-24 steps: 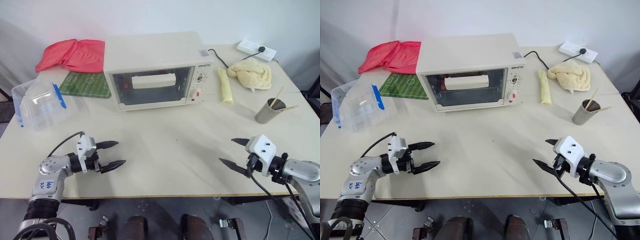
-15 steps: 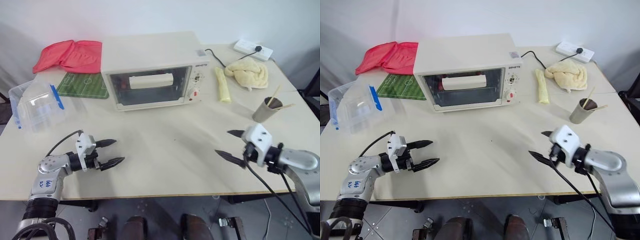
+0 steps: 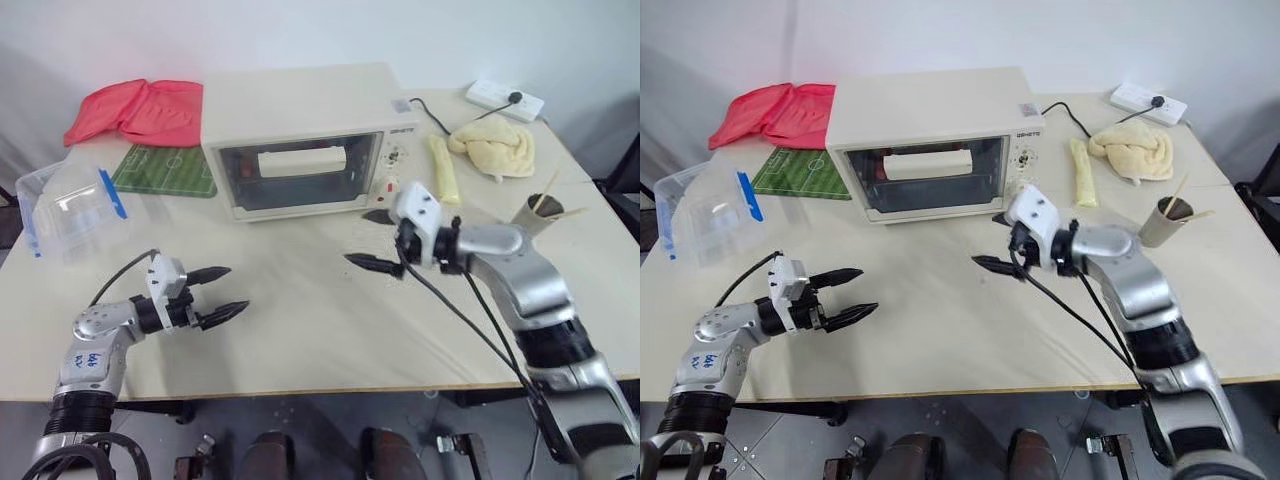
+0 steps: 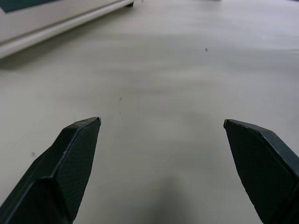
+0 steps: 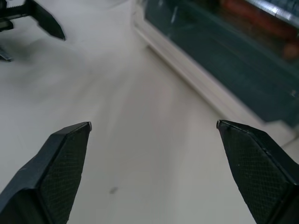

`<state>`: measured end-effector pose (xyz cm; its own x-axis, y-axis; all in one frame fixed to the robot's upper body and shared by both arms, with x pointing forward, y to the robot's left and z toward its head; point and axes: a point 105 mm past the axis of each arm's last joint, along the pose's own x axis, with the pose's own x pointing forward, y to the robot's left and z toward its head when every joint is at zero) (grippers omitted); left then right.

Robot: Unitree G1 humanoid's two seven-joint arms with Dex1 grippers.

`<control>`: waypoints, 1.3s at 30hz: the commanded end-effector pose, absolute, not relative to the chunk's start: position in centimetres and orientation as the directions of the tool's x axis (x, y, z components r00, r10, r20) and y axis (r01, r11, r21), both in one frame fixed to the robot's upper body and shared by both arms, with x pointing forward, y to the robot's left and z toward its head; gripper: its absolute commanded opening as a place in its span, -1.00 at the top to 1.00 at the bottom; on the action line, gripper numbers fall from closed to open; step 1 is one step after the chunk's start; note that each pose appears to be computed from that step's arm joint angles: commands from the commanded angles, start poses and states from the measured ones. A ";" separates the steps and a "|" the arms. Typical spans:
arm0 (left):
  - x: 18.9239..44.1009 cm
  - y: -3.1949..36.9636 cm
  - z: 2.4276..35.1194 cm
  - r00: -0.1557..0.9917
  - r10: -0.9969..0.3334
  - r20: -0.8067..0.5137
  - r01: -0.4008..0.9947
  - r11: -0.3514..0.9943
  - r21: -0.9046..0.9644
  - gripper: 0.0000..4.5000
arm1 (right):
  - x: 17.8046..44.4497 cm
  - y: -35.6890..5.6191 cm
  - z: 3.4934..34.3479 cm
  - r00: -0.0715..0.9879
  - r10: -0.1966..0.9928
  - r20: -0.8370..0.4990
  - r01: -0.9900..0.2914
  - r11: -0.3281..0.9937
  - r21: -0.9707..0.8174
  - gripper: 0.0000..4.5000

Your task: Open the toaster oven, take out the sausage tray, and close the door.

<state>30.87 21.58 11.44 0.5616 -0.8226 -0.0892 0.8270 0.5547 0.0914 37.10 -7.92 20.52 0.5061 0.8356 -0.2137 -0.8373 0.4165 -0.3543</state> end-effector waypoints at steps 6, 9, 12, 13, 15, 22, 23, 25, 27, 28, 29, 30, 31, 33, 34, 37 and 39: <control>30.7 21.8 14.4 0.575 -0.818 0.024 0.811 0.574 0.112 -1.00 | 41.2 -6.7 25.0 0.535 0.840 -0.095 -0.776 0.443 -0.449 -0.99; 30.6 21.9 15.0 0.580 -0.812 0.055 0.806 0.583 0.101 -1.00 | 41.3 -5.9 25.6 0.500 0.862 -0.085 -0.785 0.409 -0.465 -0.99; 30.8 22.3 16.4 0.593 -0.797 0.116 0.793 0.603 0.091 -1.00 | 41.0 -4.2 26.3 0.434 0.897 -0.084 -0.804 0.343 -0.486 -0.99; 30.9 22.4 16.9 0.597 -0.790 0.139 0.787 0.610 0.091 -1.00 | 40.7 -3.5 26.6 0.407 0.909 -0.086 -0.813 0.318 -0.488 -0.99; 31.0 23.1 18.1 0.612 -0.769 0.185 0.769 0.633 0.089 -1.00 | 40.1 -2.6 26.9 0.354 0.931 -0.090 -0.827 0.266 -0.496 -0.99; 30.6 24.6 19.9 0.632 -0.739 0.232 0.749 0.660 0.061 -1.00 | 38.7 -1.7 28.1 0.276 0.958 -0.082 -0.824 0.192 -0.532 -0.99; 30.5 24.8 19.9 0.636 -0.737 0.228 0.747 0.662 0.056 -1.00 | 38.5 -1.6 28.2 0.266 0.960 -0.085 -0.826 0.181 -0.534 -0.99; 30.4 25.4 20.1 0.649 -0.729 0.218 0.738 0.673 0.049 -1.00 | 38.0 -1.6 28.0 0.244 0.964 -0.102 -0.831 0.154 -0.534 -0.99; 30.2 26.1 20.6 0.658 -0.720 0.221 0.731 0.681 0.044 -1.00 | 37.5 -1.6 27.7 0.229 0.966 -0.121 -0.833 0.130 -0.538 -0.99; 30.1 26.3 20.8 0.660 -0.717 0.224 0.728 0.684 0.042 -1.00 | 37.3 -1.6 27.6 0.227 0.966 -0.126 -0.833 0.126 -0.539 -0.99; 30.0 26.6 21.1 0.663 -0.714 0.226 0.726 0.687 0.041 -1.00 | 37.2 -1.6 27.4 0.228 0.965 -0.130 -0.833 0.124 -0.540 -0.99; 29.9 27.0 21.3 0.662 -0.714 0.231 0.726 0.687 0.043 -0.92 | 37.1 -1.6 27.3 0.228 0.964 -0.134 -0.833 0.122 -0.540 -1.00; 29.7 27.4 21.5 0.657 -0.719 0.226 0.730 0.682 0.049 -0.83 | 37.0 -1.6 27.1 0.230 0.963 -0.138 -0.832 0.121 -0.542 -1.00; 29.3 28.2 21.9 0.643 -0.729 0.234 0.741 0.670 0.050 -0.62 | 36.9 -1.6 26.8 0.235 0.961 -0.145 -0.830 0.121 -0.544 -1.00; 29.3 28.7 22.1 0.650 -0.725 0.228 0.737 0.674 0.045 -0.49 | 36.9 -1.6 26.6 0.237 0.960 -0.150 -0.829 0.119 -0.546 -1.00; 29.5 29.6 23.3 0.643 -0.725 0.248 0.738 0.673 0.055 -0.16 | 36.5 -1.5 26.1 0.235 0.959 -0.156 -0.830 0.115 -0.546 -1.00; 29.6 29.8 23.8 0.630 -0.733 0.256 0.747 0.663 0.060 0.11 | 36.4 -1.4 25.9 0.234 0.959 -0.160 -0.831 0.111 -0.546 -1.00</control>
<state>30.02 29.48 22.47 0.6528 -0.7239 0.2230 0.7374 0.6747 0.0315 37.56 -2.57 24.41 0.2774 0.9434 -0.1819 -0.8566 0.1571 -0.4914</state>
